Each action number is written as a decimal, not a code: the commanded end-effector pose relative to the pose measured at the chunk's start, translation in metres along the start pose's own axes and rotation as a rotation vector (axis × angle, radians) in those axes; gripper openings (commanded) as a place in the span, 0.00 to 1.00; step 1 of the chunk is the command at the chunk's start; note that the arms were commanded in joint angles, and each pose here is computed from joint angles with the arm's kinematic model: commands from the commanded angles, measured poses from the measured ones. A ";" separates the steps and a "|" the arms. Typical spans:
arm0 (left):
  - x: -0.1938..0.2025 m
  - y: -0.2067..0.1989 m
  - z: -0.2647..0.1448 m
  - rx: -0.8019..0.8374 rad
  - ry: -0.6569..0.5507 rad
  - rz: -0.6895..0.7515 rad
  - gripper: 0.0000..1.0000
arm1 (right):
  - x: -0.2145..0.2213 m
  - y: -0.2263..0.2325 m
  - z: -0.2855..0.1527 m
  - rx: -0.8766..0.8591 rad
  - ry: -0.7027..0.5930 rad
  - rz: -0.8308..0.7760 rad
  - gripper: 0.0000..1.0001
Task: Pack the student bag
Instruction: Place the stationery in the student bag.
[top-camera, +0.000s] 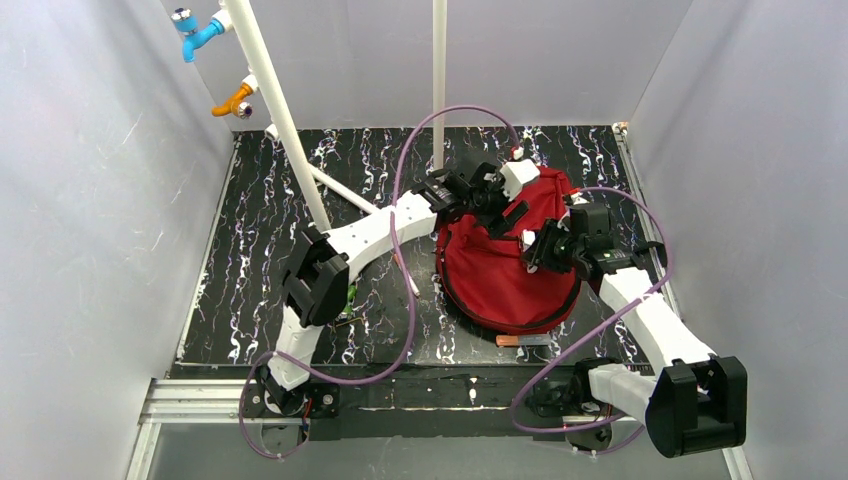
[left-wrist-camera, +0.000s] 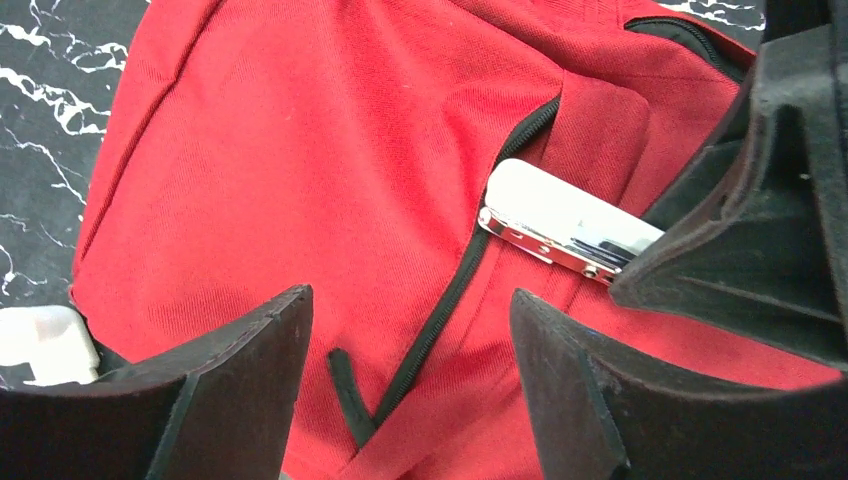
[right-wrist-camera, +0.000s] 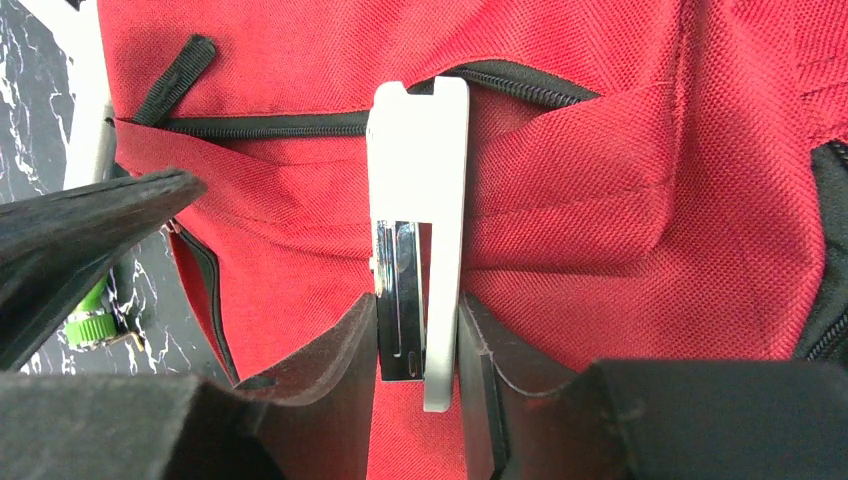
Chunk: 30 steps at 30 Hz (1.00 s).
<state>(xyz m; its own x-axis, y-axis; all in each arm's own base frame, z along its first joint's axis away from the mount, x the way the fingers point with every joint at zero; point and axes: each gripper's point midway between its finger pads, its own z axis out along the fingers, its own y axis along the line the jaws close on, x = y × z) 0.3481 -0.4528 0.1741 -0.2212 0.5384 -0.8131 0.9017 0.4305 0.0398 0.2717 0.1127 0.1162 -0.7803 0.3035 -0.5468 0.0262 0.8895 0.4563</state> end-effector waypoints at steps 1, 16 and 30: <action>0.008 0.005 0.016 -0.002 0.023 0.100 0.73 | -0.014 0.004 -0.005 -0.021 -0.075 -0.028 0.18; -0.019 0.042 0.012 -0.174 -0.053 0.072 0.00 | 0.010 0.015 -0.020 -0.093 0.025 -0.035 0.18; -0.067 0.007 -0.034 0.105 -0.281 -0.266 0.00 | -0.081 0.083 0.016 -0.354 -0.165 0.029 0.19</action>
<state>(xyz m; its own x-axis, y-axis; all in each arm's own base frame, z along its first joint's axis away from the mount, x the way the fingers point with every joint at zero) 0.3761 -0.4588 0.1942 -0.3677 0.2953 -0.8818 0.8413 0.5096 -0.1802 0.2907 0.1476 0.1340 -0.8030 0.3331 -0.4941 -0.0410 0.7963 0.6035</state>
